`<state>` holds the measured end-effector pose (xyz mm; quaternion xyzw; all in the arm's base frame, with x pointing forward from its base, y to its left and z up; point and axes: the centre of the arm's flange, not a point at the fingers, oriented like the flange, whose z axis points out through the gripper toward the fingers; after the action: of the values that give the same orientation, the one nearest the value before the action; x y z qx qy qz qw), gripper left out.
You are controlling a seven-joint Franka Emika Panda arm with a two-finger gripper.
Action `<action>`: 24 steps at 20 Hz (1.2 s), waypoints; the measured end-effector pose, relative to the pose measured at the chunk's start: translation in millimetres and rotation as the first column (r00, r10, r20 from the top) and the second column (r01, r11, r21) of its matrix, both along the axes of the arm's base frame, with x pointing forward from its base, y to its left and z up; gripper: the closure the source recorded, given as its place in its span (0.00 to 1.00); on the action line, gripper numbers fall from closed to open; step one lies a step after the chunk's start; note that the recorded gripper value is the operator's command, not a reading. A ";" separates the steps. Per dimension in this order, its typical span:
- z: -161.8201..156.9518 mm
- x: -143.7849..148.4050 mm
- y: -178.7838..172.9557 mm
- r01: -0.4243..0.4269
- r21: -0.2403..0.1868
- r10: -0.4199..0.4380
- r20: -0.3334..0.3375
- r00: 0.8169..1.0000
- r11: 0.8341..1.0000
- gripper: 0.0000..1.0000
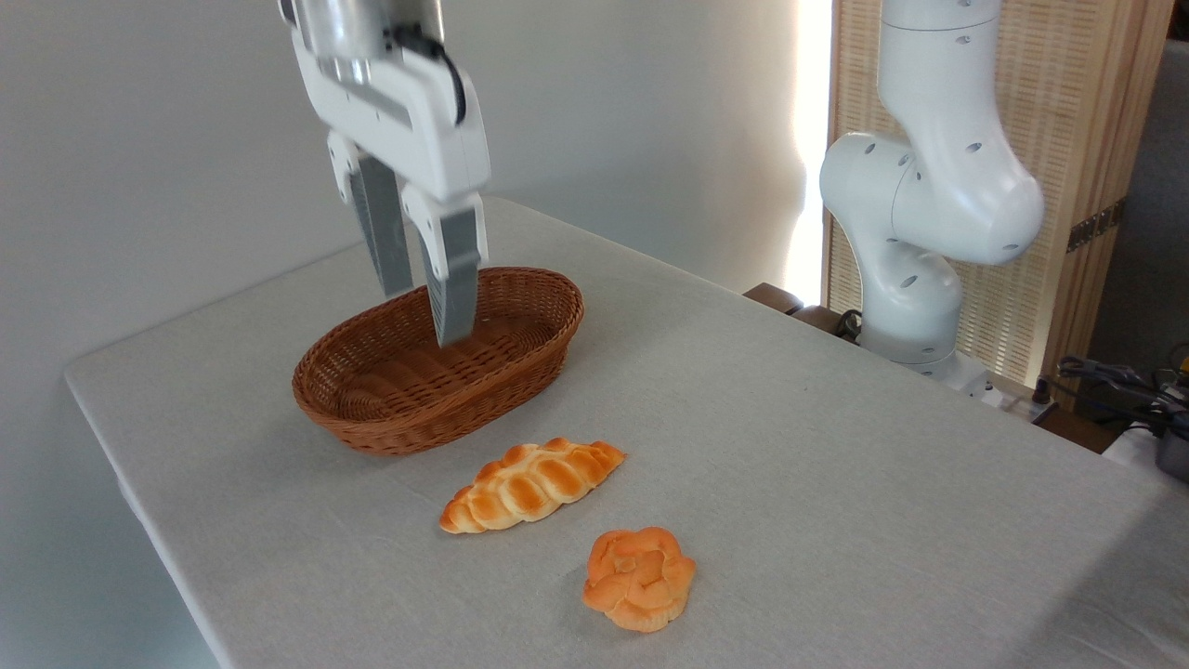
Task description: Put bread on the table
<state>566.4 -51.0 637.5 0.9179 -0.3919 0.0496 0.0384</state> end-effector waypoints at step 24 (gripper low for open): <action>-4.0 -10.6 33.3 -0.038 0.026 0.039 -0.025 0.999 0.999 0.00</action>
<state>555.8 -17.8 633.5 0.9262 -0.3743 0.0337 0.0307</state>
